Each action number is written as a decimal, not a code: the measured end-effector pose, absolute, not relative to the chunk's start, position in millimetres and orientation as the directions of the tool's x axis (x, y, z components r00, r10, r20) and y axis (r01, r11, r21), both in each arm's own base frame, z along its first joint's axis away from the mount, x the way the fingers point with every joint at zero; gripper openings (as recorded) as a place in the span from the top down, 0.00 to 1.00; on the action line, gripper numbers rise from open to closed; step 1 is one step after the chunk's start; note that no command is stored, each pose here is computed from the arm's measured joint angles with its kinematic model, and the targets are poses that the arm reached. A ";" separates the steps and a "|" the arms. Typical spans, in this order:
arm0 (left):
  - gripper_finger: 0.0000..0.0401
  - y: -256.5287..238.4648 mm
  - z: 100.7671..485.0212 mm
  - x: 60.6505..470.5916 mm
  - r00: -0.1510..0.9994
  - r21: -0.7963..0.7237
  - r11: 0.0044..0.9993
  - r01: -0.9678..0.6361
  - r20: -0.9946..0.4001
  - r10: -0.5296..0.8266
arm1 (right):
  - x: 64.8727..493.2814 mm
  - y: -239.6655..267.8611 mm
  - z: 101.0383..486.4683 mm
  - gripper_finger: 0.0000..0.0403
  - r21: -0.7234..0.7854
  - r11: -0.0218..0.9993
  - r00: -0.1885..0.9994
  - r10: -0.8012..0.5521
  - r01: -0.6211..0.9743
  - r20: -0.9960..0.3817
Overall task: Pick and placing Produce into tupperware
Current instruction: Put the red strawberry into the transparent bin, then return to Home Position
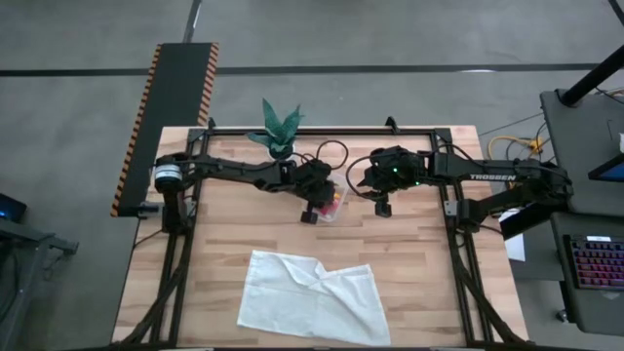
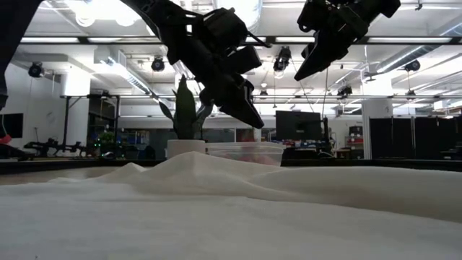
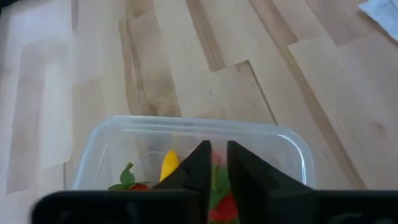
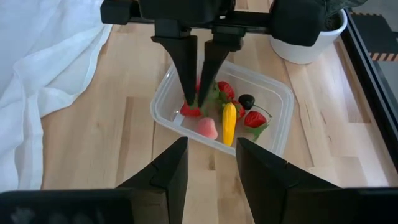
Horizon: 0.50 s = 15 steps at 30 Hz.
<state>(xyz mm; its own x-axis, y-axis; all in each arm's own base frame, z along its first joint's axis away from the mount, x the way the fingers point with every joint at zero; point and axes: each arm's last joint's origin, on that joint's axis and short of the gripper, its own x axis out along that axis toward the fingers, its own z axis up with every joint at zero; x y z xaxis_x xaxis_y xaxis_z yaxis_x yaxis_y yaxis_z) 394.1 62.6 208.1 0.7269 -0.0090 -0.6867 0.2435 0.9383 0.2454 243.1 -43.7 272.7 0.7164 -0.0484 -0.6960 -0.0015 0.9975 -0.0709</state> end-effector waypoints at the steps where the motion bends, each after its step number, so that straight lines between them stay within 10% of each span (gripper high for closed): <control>1: 0.89 62.6 208.0 394.1 0.727 0.236 0.943 0.236 -0.687 -0.010 | 243.1 -43.7 272.7 0.68 -0.071 0.997 0.716 -0.048 -0.002 -0.696; 15: 0.52 48.2 270.2 381.5 0.851 0.114 0.971 0.208 -0.511 -0.122 | 247.8 -38.1 293.2 0.68 -0.047 0.999 0.843 -0.013 -0.015 -0.538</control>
<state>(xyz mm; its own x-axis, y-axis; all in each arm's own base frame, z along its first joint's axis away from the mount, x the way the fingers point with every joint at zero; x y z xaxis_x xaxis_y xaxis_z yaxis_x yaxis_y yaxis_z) 381.5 48.2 270.2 0.8506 -0.1224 -0.5114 0.2081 0.9715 0.1137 247.8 -38.1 293.2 0.8429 -0.0128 -0.5379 -0.0146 0.9988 -0.0466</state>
